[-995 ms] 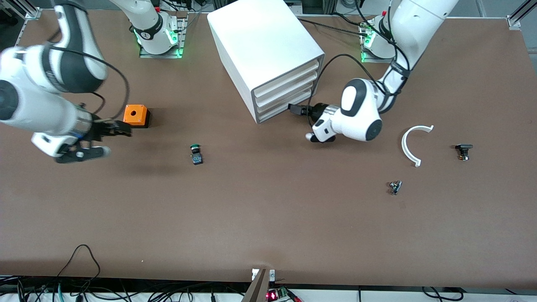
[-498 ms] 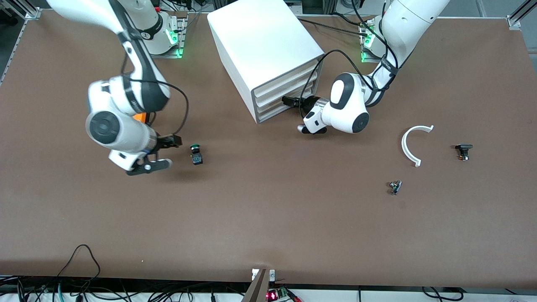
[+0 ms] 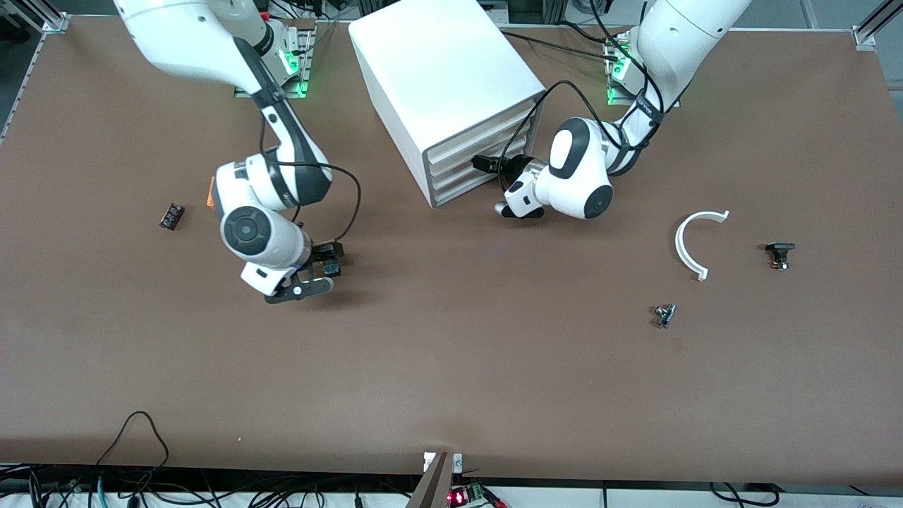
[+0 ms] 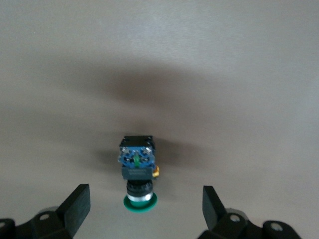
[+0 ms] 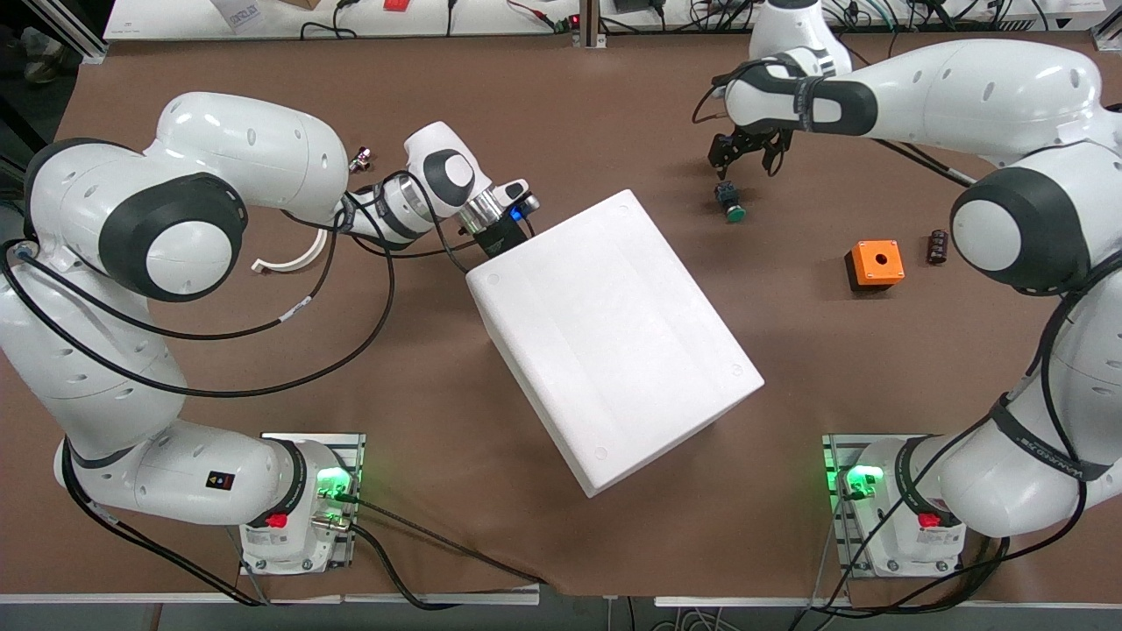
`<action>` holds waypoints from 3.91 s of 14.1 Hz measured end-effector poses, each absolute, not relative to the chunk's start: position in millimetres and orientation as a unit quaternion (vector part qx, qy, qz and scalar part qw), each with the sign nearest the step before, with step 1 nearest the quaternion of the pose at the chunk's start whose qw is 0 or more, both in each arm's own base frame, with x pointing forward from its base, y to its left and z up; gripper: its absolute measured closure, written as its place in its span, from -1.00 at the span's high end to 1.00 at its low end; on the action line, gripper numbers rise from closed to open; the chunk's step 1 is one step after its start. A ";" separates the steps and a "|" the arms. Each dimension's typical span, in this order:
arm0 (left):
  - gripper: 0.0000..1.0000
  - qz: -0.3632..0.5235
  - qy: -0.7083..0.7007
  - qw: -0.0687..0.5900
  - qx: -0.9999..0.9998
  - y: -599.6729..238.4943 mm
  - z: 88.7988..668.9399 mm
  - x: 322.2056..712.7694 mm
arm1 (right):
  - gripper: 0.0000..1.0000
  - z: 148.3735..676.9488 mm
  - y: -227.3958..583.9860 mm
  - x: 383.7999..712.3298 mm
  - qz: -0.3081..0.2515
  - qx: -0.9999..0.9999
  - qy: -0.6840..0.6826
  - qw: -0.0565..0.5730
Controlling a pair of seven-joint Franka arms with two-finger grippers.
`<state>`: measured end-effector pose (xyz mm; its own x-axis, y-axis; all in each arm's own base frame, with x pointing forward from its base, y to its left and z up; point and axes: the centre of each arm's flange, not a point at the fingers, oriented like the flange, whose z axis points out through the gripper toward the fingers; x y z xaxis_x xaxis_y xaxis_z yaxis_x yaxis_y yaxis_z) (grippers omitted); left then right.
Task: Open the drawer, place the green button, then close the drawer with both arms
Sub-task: 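Pull the drawer open with the left gripper while the right gripper grasps the switch, then draw the left gripper back while the right gripper lifts the switch, then carry the green switch over the open drawer with the right gripper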
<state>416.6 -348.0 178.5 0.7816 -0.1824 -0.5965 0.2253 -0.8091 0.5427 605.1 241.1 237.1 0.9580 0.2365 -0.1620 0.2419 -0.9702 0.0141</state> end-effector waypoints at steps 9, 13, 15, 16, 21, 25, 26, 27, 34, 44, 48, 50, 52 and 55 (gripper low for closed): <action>-0.11 -0.308 -0.034 0.331 0.891 -340.2 174.6 420.0 | 1.00 196.6 245.5 606.0 -0.068 0.993 0.099 0.017; -0.24 -0.238 -0.005 0.342 0.909 -282.6 186.8 480.8 | 0.96 186.2 243.5 601.4 -0.060 0.994 0.086 0.016; -0.24 -0.198 0.005 0.338 0.920 -254.1 192.9 509.7 | 0.77 181.0 242.0 598.0 -0.058 0.994 0.086 0.015; -0.15 -0.182 0.013 0.335 0.924 -246.7 195.7 519.2 | 0.76 179.1 241.5 596.6 -0.059 0.994 0.086 0.016; 0.77 -0.114 0.021 0.312 0.943 -223.6 219.6 551.1 | 0.04 177.0 247.7 592.4 -0.059 0.995 0.081 0.013; 1.00 0.028 0.022 0.260 0.965 -123.7 343.2 607.6 | -0.18 180.1 257.3 591.3 -0.052 0.997 0.062 0.008; 1.00 0.056 0.032 0.252 0.966 -93.0 377.0 610.3 | -0.18 184.0 260.7 593.2 -0.047 0.997 0.062 0.005; 1.00 0.072 0.037 0.240 0.967 -65.5 405.4 607.2 | -0.18 190.9 263.1 597.3 -0.039 0.997 0.063 0.002; 1.00 0.012 -0.024 0.032 0.999 12.8 569.8 543.8 | -0.18 317.3 282.3 638.5 0.019 0.993 0.112 -0.019; 1.00 -0.016 0.006 0.002 1.000 15.0 571.3 543.5 | -0.18 418.8 430.5 611.1 0.102 0.858 0.496 -0.091; 1.00 -0.018 0.007 0.003 1.000 16.2 568.9 545.3 | -0.18 409.5 474.6 582.9 0.106 0.763 0.631 -0.093; 1.00 -0.018 0.007 0.003 1.000 16.7 568.7 546.7 | -0.18 401.4 497.4 567.1 0.104 0.721 0.679 -0.092; 1.00 -0.018 0.007 0.003 1.000 17.1 568.3 548.3 | -0.18 390.9 528.1 544.0 0.099 0.688 0.715 -0.079; 1.00 -0.019 0.008 0.003 1.000 17.3 567.3 549.0 | -0.18 372.1 575.6 503.0 0.077 0.648 0.755 -0.054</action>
